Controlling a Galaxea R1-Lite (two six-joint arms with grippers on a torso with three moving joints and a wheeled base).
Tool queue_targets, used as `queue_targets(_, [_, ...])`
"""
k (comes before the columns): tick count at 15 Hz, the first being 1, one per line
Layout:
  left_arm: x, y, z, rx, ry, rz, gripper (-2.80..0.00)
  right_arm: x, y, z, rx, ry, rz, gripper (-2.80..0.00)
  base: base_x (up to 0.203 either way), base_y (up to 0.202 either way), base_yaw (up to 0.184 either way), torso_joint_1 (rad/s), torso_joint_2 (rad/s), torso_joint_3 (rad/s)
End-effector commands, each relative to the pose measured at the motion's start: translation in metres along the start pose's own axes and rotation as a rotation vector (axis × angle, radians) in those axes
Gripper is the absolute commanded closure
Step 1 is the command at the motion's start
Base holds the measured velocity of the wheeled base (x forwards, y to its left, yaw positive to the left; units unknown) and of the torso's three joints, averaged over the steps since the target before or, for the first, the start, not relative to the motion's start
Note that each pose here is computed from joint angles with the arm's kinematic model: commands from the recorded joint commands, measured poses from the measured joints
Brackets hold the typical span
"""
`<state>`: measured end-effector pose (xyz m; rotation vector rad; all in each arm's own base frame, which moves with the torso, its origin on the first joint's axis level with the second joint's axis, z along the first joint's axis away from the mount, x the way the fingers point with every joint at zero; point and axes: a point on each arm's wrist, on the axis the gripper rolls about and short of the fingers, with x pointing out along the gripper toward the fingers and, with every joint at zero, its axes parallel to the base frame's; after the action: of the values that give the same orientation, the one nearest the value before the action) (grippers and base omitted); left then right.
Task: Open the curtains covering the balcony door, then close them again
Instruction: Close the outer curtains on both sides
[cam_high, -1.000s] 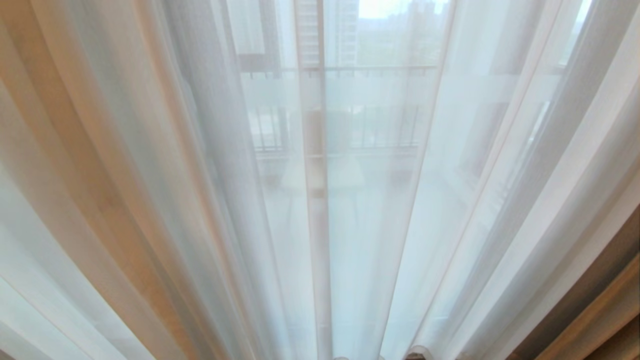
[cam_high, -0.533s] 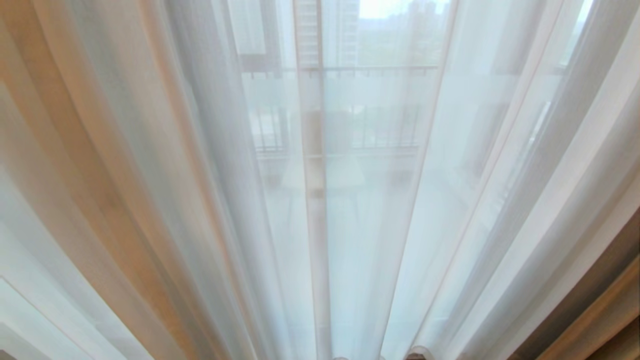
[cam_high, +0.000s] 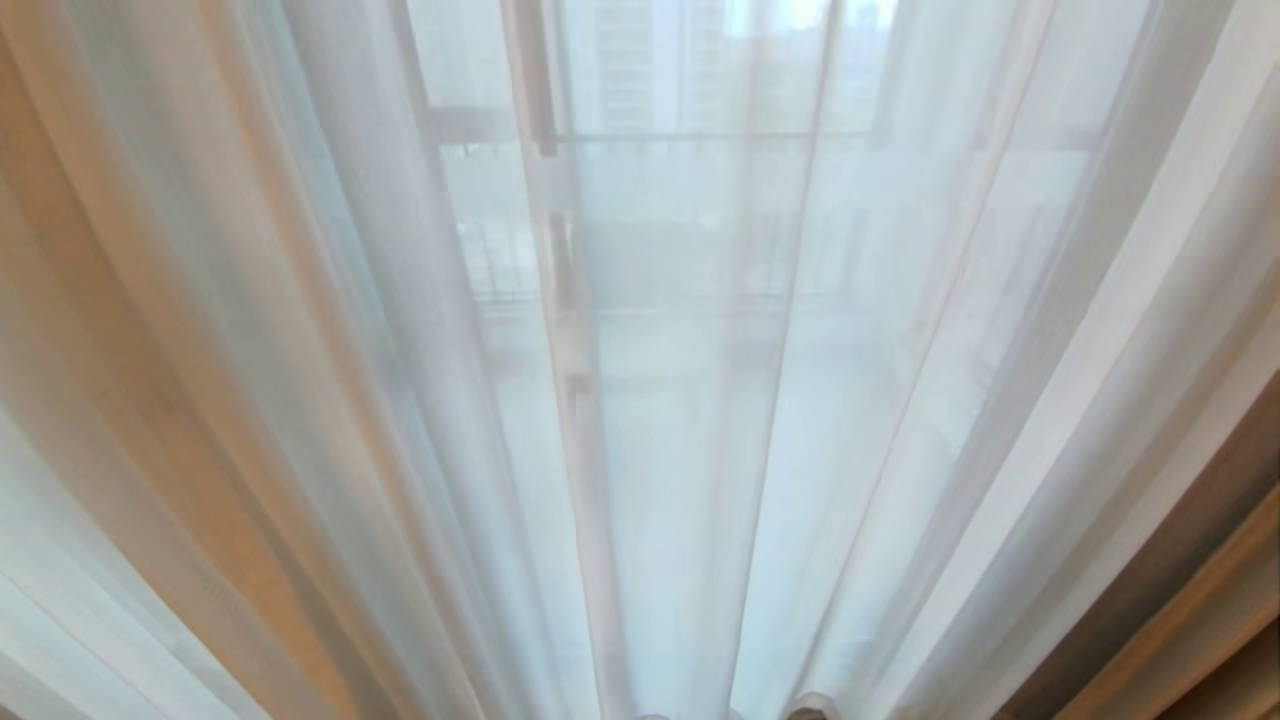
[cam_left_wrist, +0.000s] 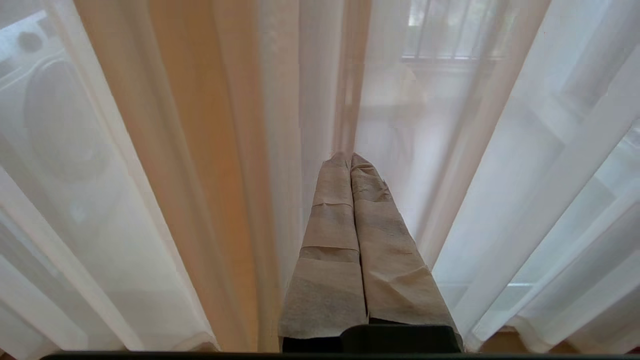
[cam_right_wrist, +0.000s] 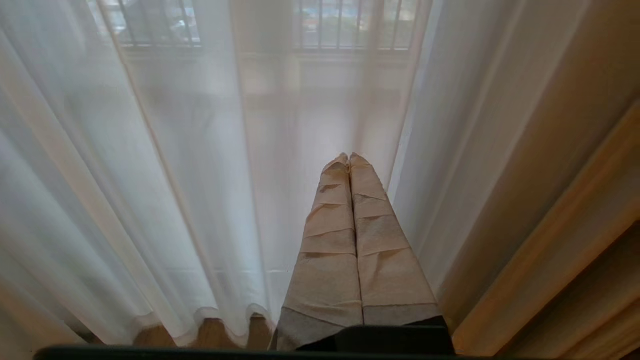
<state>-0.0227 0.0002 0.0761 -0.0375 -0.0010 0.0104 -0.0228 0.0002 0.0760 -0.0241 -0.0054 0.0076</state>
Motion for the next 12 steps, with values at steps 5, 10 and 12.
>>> queue_targets(5, [-0.0002,0.0,0.0001,-0.001,-0.004,0.0,0.0,0.0,0.0,0.0001,-0.001,-0.001,0.0,0.0,0.0,-0.184,0.003,0.001,0.0,0.0])
queue_targets(10, [-0.0002,0.0,0.0001,-0.001,-0.004,0.0,0.0,0.0,0.0,0.0001,-0.001,-0.001,0.0,0.0,0.0,-0.185,0.003,0.002,0.0,0.004])
queue_targets(12, [-0.0002,0.0,0.0001,-0.001,-0.004,0.0,0.0,0.0,0.0,0.0001,-0.001,-0.001,0.0,0.0,0.0,-0.181,0.004,0.001,0.01,0.002])
